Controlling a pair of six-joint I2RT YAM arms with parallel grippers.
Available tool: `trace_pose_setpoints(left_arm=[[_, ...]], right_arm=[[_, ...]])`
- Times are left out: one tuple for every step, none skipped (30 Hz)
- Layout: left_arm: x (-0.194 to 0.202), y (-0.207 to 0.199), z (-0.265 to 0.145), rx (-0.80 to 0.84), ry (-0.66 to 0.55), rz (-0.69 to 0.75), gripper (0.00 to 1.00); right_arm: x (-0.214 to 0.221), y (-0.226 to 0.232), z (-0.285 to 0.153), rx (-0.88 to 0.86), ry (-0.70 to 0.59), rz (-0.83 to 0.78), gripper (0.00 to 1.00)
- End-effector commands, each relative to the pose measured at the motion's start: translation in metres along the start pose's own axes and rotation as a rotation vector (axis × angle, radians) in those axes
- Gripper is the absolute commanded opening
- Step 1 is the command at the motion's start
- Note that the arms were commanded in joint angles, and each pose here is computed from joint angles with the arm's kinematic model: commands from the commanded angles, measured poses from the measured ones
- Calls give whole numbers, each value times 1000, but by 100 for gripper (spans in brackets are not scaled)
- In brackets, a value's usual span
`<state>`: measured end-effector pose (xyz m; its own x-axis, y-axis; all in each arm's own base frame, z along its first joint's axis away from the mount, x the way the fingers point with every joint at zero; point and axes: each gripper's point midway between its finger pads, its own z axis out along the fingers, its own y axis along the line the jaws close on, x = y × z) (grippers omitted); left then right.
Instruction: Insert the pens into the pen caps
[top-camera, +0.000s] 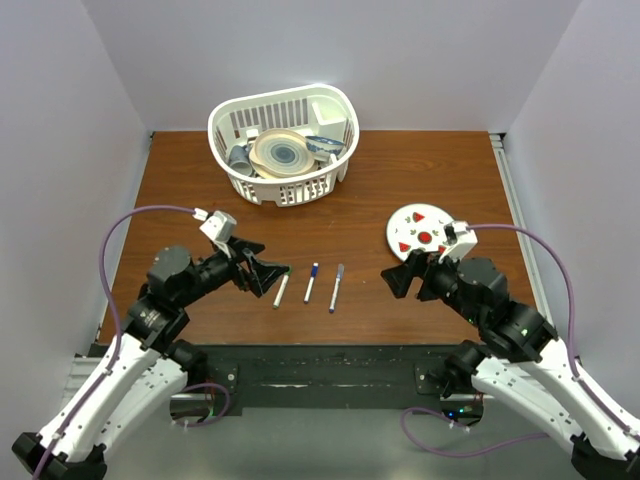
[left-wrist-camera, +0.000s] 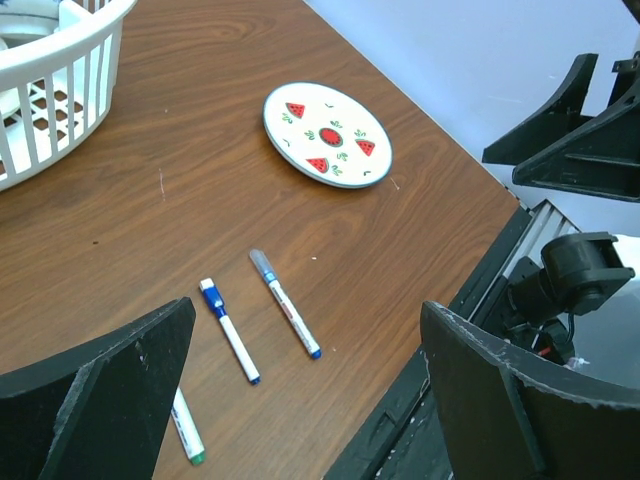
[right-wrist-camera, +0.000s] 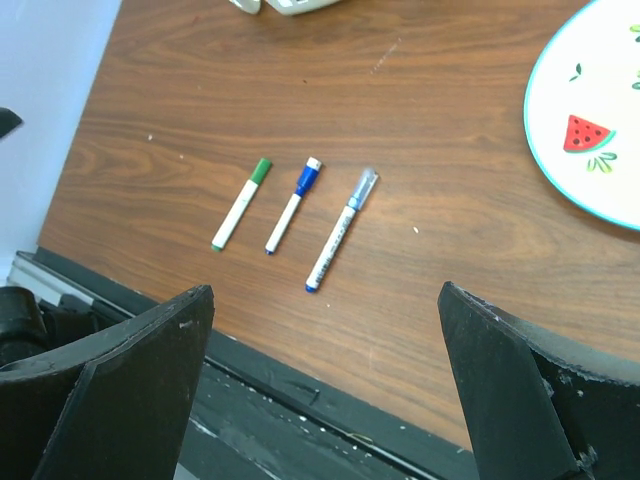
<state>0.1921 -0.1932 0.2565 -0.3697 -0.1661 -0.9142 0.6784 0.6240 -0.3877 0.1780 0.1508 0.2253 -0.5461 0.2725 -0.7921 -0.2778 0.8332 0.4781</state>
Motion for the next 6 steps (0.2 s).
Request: trace_pose_setpoints(left_arm=[[-9,-7,-2,30,-20,36,100],[-10,-6,-2,29,-21,37,100],[-10,-7,-2,28,-20,36,100],[-10,-6,-3,26,-23,38,100],[-11,-6,-3,26,-26,39,100],[-11,-7,-3,27,-27,40,100]], right_arm=[[-18,9,-1,-29,-71,23,98],[-19,9,-1,-26,-73,21,98],[-19,9,-1,-24,-69,21,98],[-18,8,0,-20,-64,18,98],[-19,9,-1,-20,-66,18,98],[-21,9,-2,-21,-73,20,99]])
